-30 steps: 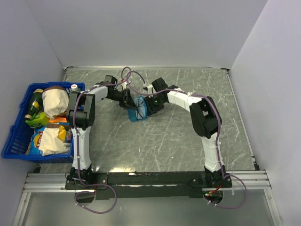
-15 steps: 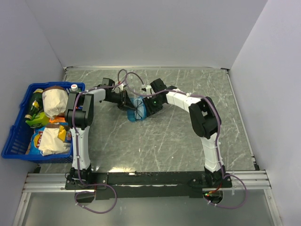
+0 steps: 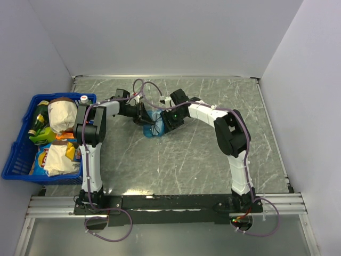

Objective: Organize the sunglasses
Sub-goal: Pick up the sunglasses from the sunglasses case.

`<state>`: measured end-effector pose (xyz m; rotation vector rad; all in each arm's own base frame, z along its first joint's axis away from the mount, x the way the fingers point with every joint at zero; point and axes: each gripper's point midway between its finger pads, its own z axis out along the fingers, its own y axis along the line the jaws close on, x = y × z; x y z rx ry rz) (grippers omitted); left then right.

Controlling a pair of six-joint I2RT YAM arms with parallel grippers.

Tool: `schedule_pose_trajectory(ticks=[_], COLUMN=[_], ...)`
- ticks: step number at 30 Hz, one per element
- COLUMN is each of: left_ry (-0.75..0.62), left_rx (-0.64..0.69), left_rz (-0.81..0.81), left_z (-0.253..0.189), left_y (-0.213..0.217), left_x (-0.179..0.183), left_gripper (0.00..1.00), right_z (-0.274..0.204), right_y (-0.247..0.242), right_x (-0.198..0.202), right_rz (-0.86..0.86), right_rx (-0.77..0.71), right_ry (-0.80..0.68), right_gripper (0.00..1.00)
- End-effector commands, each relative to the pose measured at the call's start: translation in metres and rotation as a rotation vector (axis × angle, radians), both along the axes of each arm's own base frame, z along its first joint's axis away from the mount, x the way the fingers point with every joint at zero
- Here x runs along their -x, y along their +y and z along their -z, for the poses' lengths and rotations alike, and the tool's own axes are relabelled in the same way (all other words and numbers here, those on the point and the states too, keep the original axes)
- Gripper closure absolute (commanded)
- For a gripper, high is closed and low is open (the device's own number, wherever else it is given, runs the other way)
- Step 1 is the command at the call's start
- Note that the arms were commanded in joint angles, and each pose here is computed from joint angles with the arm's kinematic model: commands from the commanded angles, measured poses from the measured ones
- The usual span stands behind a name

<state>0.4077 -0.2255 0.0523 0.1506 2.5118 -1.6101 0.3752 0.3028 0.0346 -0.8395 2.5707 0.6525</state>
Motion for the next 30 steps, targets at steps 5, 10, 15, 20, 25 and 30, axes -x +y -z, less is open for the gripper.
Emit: schedule_pose_trajectory(ticks=[5, 10, 15, 20, 25, 30], left_ry=[-0.065, -0.078, -0.086, -0.09, -0.088, -0.071], left_rx=[0.031, 0.044, 0.053, 0.034, 0.011, 0.006], left_rz=[-0.005, 0.001, 0.007, 0.003, 0.002, 0.006], left_z=[-0.028, -0.034, -0.039, -0.036, -0.03, -0.023], left_y=[0.003, 0.002, 0.001, 0.002, 0.002, 0.001], left_x=[-0.006, -0.006, -0.005, -0.004, -0.004, -0.003], left_gripper=[0.81, 0.81, 0.8, 0.79, 0.79, 0.81], right_z=[-0.075, -0.093, -0.088, -0.072, -0.052, -0.045], right_y=[-0.006, 0.002, 0.019, 0.025, 0.019, 0.015], right_x=[-0.006, 0.003, 0.001, -0.007, -0.016, -0.025], right_rz=[-0.028, -0.001, 0.011, 0.042, 0.088, 0.122], right_rx=[-0.305, -0.486, -0.48, -0.375, -0.287, -0.235], right_ry=[0.048, 0.175, 0.17, 0.139, 0.113, 0.094], right_gripper=[0.41, 0.42, 0.45, 0.46, 0.49, 0.49])
